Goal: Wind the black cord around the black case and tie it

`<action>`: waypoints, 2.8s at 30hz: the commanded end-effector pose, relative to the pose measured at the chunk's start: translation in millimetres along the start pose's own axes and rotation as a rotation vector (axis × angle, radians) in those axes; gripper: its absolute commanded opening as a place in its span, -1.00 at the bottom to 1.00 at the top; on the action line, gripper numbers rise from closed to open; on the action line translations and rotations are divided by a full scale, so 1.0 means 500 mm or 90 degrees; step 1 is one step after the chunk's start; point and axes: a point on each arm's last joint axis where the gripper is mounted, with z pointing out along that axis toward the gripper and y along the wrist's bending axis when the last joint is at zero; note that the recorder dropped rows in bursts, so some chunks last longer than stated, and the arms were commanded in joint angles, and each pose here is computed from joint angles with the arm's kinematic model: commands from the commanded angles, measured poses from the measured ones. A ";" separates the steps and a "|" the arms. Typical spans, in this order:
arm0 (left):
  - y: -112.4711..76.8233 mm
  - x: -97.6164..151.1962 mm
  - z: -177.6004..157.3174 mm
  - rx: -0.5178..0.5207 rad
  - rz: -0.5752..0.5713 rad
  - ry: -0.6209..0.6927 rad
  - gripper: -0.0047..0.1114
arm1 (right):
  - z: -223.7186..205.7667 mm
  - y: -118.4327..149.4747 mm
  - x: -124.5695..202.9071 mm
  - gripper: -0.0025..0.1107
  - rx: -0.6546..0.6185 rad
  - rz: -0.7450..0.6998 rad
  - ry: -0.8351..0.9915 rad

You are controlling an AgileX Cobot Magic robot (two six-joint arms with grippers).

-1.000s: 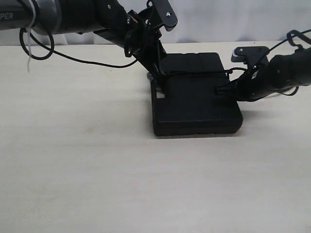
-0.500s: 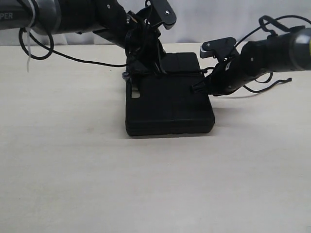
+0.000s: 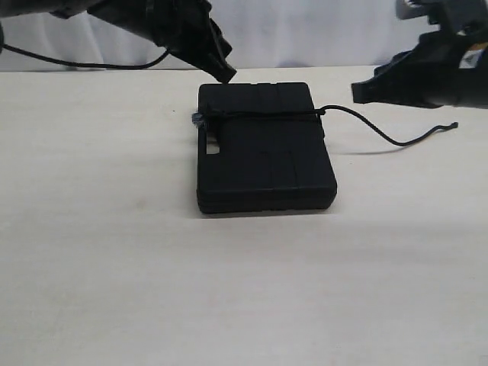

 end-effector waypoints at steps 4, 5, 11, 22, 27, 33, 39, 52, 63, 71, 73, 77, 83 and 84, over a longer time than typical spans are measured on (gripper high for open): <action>-0.015 0.028 -0.151 -0.177 -0.051 -0.123 -0.92 | -0.162 0.001 0.023 -0.88 0.003 0.041 -0.206; -0.021 0.035 -0.172 -0.191 -0.058 -0.134 -0.92 | -0.175 0.002 0.031 -0.88 0.003 0.044 -0.221; -0.047 0.069 -0.331 -0.331 -0.101 -0.267 -0.92 | -0.268 0.001 0.064 -0.88 -0.007 0.113 -0.321; -0.142 0.206 -0.485 -0.407 -0.117 -0.408 -0.92 | -0.369 0.004 0.120 -0.88 -0.021 0.135 -0.434; -0.193 0.260 -0.521 -0.377 -0.091 -0.462 -0.92 | -0.384 0.005 0.157 -0.88 -0.022 0.135 -0.456; -0.245 0.320 -0.547 -0.345 -0.067 -0.521 -0.92 | -0.377 0.006 0.208 -0.88 -0.019 0.136 -0.467; -0.270 0.372 -0.542 -0.331 -0.080 -0.528 -0.92 | -0.345 0.007 0.255 -0.88 -0.013 0.137 -0.442; -0.279 0.403 -0.512 -0.288 -0.104 -0.404 -0.92 | -0.309 0.010 0.307 -0.88 -0.010 0.138 -0.378; -0.279 0.403 -0.512 -0.288 -0.104 -0.404 -0.92 | -0.309 0.010 0.307 -0.88 -0.011 0.141 -0.378; -0.287 0.413 -0.524 -0.284 -0.119 -0.411 -0.92 | -0.309 0.010 0.307 -0.88 -0.011 0.141 -0.378; -0.292 0.419 -0.535 -0.284 -0.133 -0.423 -0.92 | -0.309 0.010 0.307 -0.88 -0.011 0.141 -0.378; -0.287 0.407 -0.581 -0.358 -0.151 -0.582 -0.92 | -0.309 0.010 0.307 -0.88 -0.011 0.141 -0.378; -0.290 0.421 -0.574 -0.315 -0.254 -0.618 -0.92 | -0.309 0.010 0.307 -0.88 -0.011 0.141 -0.378; -0.292 0.433 -0.557 -0.311 -0.252 -0.545 -0.92 | -0.309 0.010 0.307 -0.88 -0.011 0.141 -0.378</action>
